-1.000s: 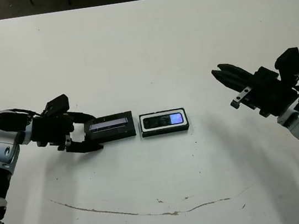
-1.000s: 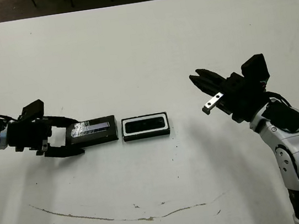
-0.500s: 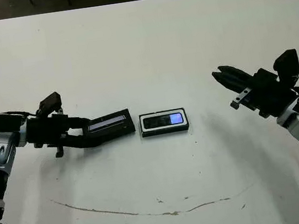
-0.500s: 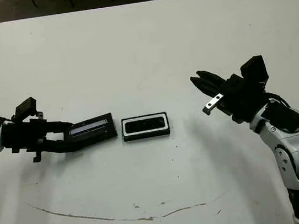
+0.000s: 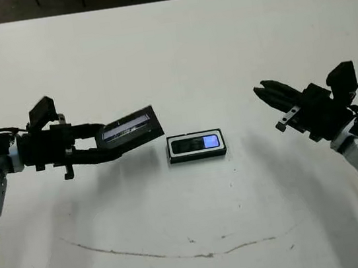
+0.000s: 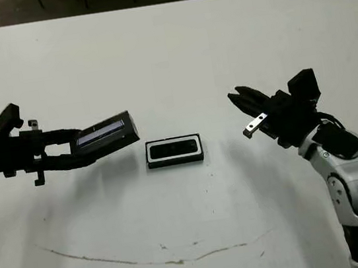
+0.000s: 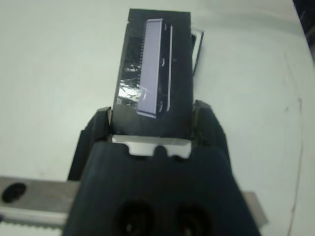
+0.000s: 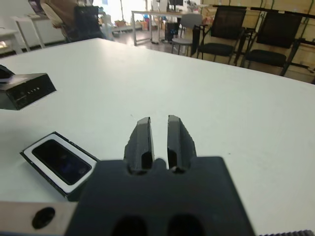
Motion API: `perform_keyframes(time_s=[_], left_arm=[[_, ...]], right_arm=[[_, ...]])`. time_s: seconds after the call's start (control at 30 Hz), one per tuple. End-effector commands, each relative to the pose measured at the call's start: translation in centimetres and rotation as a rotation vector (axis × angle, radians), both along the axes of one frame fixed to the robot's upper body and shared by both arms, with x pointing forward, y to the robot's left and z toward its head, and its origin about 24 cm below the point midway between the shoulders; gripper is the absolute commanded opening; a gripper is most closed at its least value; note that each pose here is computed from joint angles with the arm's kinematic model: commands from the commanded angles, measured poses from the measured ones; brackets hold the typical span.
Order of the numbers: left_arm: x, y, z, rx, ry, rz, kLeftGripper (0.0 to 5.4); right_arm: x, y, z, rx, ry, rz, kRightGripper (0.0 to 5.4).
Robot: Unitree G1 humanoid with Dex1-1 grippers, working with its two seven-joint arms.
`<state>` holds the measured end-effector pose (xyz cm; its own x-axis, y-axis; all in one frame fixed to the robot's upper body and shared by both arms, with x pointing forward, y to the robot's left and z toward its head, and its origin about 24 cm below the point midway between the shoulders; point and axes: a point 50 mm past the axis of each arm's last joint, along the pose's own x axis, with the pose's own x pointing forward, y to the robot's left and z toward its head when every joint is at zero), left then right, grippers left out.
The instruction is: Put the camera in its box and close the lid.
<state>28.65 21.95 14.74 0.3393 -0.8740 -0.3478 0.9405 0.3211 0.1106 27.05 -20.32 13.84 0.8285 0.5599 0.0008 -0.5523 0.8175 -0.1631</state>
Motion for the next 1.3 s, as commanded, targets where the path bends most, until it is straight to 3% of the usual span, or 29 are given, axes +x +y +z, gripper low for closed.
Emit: perform_keyframes(time_s=[0.03,0.27,0.37,0.6,0.9,1.3], left_arm=[[-0.2,-1.5,-0.7,-0.045,0.01,-0.038,1.54],[0.4,-3.6,-1.1,-0.033,-0.046,-0.074,1.54],[0.8,-4.1,-1.5,0.014,0.01,-0.068,1.54],[1.5,-4.5,-1.9,0.047,0.04,-0.056,1.54],[1.9,-4.5,-2.7,0.088,-0.011,-0.049,1.54],[2.4,-5.4,-3.9,0.095,0.042,-0.078,1.54]], right_arm=[[0.0,-0.4,-0.2,-0.006,0.004,-0.015,0.0],[-0.2,-0.4,-0.2,-0.009,-0.002,-0.01,0.0],[-0.3,-0.3,-0.2,0.004,0.002,-0.008,0.0],[-0.5,-0.4,-0.2,0.002,0.01,-0.03,0.0],[-0.4,-0.6,-0.5,0.001,0.008,-0.015,0.0],[-0.5,-0.8,-0.3,-0.047,0.009,-0.036,0.0]])
